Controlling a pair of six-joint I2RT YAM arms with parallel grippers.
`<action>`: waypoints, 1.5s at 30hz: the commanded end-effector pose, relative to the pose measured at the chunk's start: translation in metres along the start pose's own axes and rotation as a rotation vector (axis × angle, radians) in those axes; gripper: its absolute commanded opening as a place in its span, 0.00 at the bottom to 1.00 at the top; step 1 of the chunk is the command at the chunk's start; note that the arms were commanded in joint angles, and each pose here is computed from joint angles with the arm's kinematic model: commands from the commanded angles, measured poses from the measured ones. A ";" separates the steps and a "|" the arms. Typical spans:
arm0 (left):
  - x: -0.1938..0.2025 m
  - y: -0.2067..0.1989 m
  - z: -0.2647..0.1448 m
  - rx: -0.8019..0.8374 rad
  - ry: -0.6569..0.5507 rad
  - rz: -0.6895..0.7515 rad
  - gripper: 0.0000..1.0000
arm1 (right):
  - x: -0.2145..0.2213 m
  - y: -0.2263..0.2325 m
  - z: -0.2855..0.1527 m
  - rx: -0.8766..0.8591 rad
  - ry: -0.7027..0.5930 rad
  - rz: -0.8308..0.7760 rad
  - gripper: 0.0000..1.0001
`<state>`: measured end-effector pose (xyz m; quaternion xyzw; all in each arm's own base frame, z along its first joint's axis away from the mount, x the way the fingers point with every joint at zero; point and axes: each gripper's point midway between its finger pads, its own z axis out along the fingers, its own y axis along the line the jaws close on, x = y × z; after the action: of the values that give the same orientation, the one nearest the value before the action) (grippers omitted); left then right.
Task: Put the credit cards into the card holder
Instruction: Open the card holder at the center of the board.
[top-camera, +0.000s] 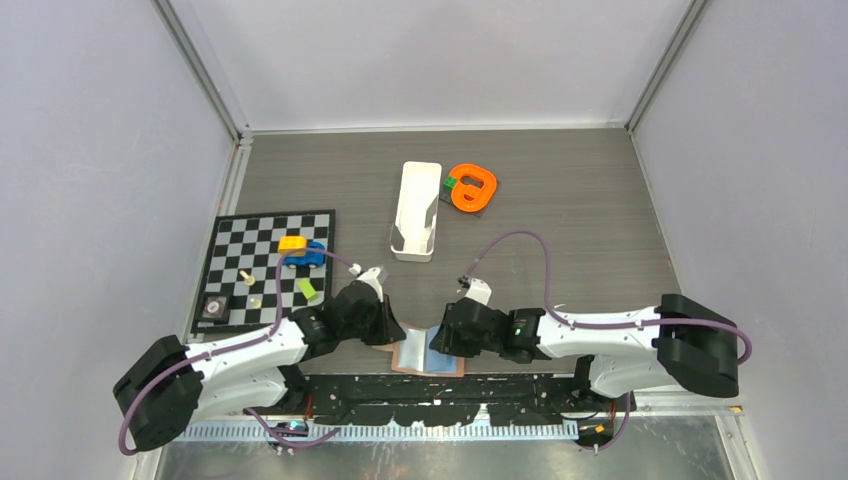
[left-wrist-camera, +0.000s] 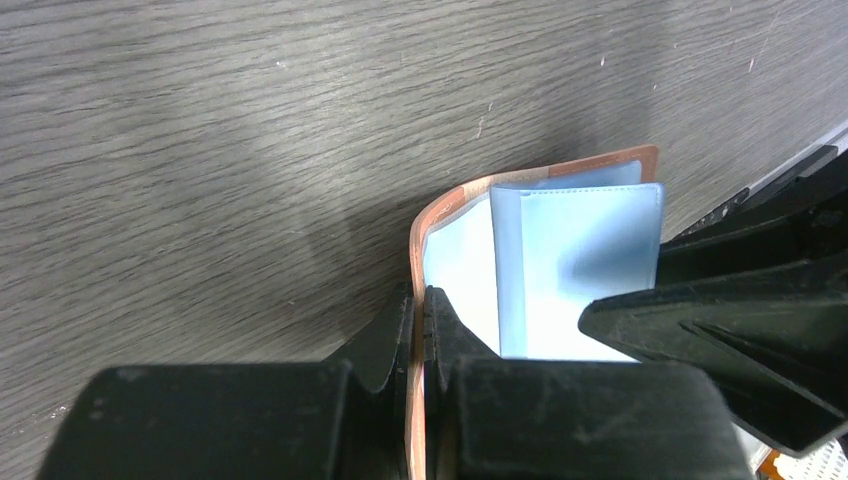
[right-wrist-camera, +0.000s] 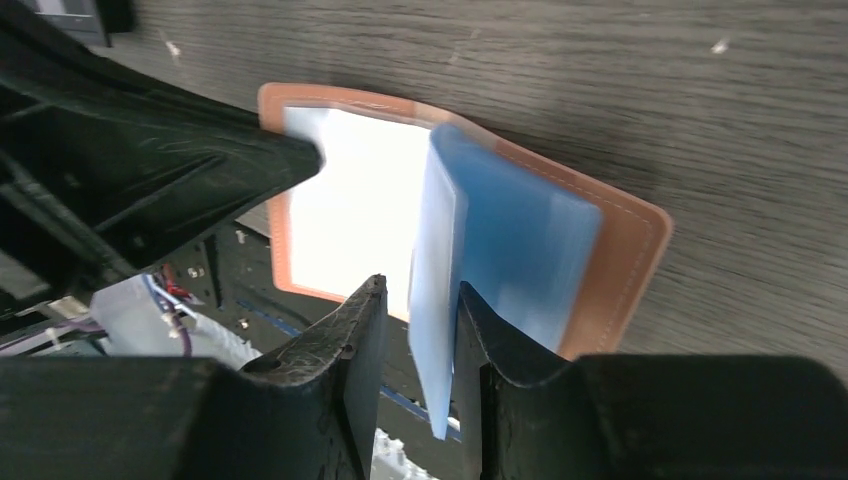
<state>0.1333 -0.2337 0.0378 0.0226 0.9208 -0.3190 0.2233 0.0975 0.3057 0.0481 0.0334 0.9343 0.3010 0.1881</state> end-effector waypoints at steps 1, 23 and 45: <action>-0.001 0.000 0.003 0.005 -0.010 -0.002 0.00 | -0.008 0.033 -0.003 -0.127 -0.027 -0.003 0.35; -0.012 0.008 -0.012 -0.005 -0.053 0.019 0.12 | 0.004 0.074 0.023 -0.214 0.057 -0.098 0.39; -0.038 0.035 -0.046 -0.108 -0.125 -0.046 0.56 | 0.016 0.105 0.039 -0.245 0.126 -0.179 0.42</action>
<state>0.1505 -0.1796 0.0514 -0.0269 0.9232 -0.2795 0.2624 0.0931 0.3922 0.0586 -0.0673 0.9137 0.3686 0.1575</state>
